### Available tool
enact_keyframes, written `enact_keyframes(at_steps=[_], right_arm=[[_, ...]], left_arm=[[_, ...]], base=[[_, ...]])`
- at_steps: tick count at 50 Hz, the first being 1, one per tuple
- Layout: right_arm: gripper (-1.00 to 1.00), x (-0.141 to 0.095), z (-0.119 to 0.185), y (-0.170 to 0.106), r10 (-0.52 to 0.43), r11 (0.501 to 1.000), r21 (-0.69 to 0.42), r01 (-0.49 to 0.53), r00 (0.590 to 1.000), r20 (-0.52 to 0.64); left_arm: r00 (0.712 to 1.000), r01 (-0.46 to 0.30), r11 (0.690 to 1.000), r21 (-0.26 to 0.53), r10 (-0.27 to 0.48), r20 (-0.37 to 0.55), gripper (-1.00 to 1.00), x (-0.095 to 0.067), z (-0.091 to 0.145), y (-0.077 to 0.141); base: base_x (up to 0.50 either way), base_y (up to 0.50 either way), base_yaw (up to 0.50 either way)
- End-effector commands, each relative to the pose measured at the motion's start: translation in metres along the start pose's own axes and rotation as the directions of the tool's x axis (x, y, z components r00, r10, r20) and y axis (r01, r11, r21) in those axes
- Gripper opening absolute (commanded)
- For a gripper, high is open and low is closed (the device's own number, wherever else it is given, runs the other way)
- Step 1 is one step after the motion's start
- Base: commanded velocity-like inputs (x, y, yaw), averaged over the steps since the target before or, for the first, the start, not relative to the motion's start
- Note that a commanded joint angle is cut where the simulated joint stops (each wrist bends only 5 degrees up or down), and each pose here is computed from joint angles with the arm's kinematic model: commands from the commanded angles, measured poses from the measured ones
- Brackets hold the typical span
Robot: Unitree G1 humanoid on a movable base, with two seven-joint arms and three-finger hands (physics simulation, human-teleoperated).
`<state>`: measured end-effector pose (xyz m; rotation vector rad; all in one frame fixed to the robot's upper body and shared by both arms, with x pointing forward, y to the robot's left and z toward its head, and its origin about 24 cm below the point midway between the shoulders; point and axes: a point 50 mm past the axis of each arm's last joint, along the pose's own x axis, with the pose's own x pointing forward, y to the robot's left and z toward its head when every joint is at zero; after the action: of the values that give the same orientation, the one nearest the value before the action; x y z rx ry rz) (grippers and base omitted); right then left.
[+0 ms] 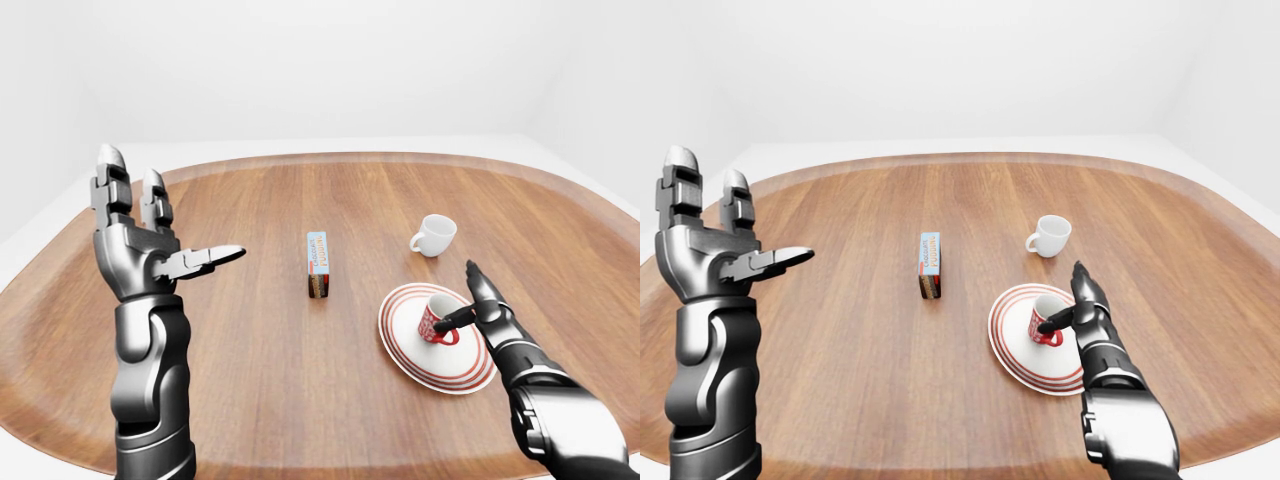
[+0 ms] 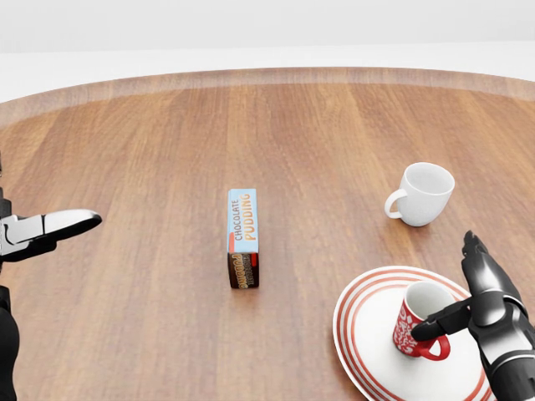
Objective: Pick up the red mug and put it on the plate
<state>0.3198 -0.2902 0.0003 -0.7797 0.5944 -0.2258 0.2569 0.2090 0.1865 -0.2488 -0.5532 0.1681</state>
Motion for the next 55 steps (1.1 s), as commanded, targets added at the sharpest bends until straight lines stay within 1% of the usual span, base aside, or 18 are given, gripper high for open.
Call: enact_keyframes(at_steps=[1,3,7,11,15,21,25,29,35,38,39,40,41,42,44,52,54,55], right_arm=[[1.00,-0.001,0.001,0.004,-0.020,0.997,-0.081,0.020,1.000,0.003],[1.00,0.000,0.005,0.003,-0.001,1.000,-0.004,0.001,1.000,0.010],[1.00,0.001,0.016,-0.003,0.005,1.000,0.016,-0.005,0.999,0.032],[1.00,-0.004,0.041,0.000,0.120,0.991,0.043,-0.128,0.982,0.146],[1.00,-0.019,0.065,0.010,0.211,0.975,0.000,-0.221,0.930,0.302],[1.00,-0.056,0.088,0.023,0.279,0.960,-0.128,-0.248,0.838,0.469],[1.00,-0.074,0.075,0.031,0.306,0.951,-0.184,-0.247,0.826,0.473],[1.00,-0.088,0.068,0.029,0.309,0.950,-0.194,-0.244,0.817,0.487],[1.00,-0.089,0.064,0.027,0.297,0.954,-0.185,-0.236,0.825,0.480],[1.00,-0.092,0.077,0.018,0.273,0.962,-0.175,-0.212,0.805,0.526],[1.00,-0.095,0.085,0.013,0.252,0.967,-0.129,-0.218,0.785,0.566],[1.00,-0.095,0.086,0.013,0.251,0.968,-0.126,-0.218,0.783,0.570],[1.00,-0.109,0.107,-0.001,0.193,0.965,-0.004,-0.264,0.697,0.691],[1.00,-0.116,0.116,-0.007,0.166,0.960,0.031,-0.280,0.654,0.738],[1.00,-0.125,0.126,-0.014,0.142,0.957,0.045,-0.286,0.599,0.788],[1.00,-0.133,0.133,-0.017,0.116,0.957,0.058,-0.285,0.558,0.822],[1.00,-0.137,0.135,-0.021,0.087,0.942,0.103,-0.319,0.529,0.844],[1.00,-0.145,0.141,-0.031,0.015,0.910,0.183,-0.373,0.469,0.883]], left_arm=[[1.000,0.003,1.000,0.000,-0.003,-0.001,0.99,0.000,0.000,-0.001],[1.000,0.006,1.000,0.000,-0.006,-0.008,0.99,-0.002,-0.002,-0.001],[1.000,0.004,1.000,0.000,-0.004,-0.005,0.99,-0.001,-0.001,0.000],[1.000,0.003,1.000,0.000,-0.003,0.005,0.99,0.000,0.001,-0.001],[1.000,0.004,1.000,0.002,-0.004,-0.010,0.99,-0.001,-0.003,-0.001],[1.000,0.000,1.000,0.005,0.000,-0.011,0.99,0.000,-0.003,0.000],[1.000,-0.002,1.000,0.004,0.002,-0.013,0.99,0.000,-0.003,0.000],[1.000,-0.001,1.000,0.001,0.001,-0.012,0.99,0.000,-0.003,0.000],[1.000,0.003,1.000,-0.002,-0.003,-0.006,0.99,0.000,-0.002,-0.002],[1.000,0.001,1.000,-0.004,-0.001,0.002,0.99,0.000,0.000,-0.001],[1.000,0.001,1.000,-0.003,-0.001,0.004,0.99,0.000,0.001,-0.001],[1.000,0.001,1.000,-0.003,-0.001,0.004,0.99,0.000,0.001,-0.001],[1.000,0.000,1.000,0.000,0.000,-0.001,0.99,0.000,0.000,0.000],[1.000,0.000,1.000,0.000,0.000,-0.001,0.99,-0.001,0.000,0.000],[1.000,0.000,1.000,0.000,0.000,-0.001,0.99,-0.001,0.000,0.000],[1.000,-0.001,1.000,0.003,0.001,-0.006,0.99,-0.002,-0.001,0.000],[1.000,-0.003,1.000,0.000,0.003,-0.002,0.99,-0.001,0.000,0.000],[1.000,-0.002,1.000,0.001,0.002,-0.004,0.99,-0.001,-0.001,0.000]], base=[[0.00,0.00,0.00],[0.00,0.00,0.00],[0.00,0.00,0.00],[0.00,0.00,0.00],[0.00,0.00,0.00],[0.00,0.00,0.00],[0.00,0.00,0.00],[0.00,0.00,0.00],[0.00,0.00,0.00],[0.00,0.00,0.00],[0.00,0.00,0.00],[0.00,0.00,0.00],[0.00,0.00,0.00],[0.00,0.00,0.00],[0.00,0.00,0.00],[0.00,0.00,0.00],[0.00,0.00,0.00],[0.00,0.00,0.00]])
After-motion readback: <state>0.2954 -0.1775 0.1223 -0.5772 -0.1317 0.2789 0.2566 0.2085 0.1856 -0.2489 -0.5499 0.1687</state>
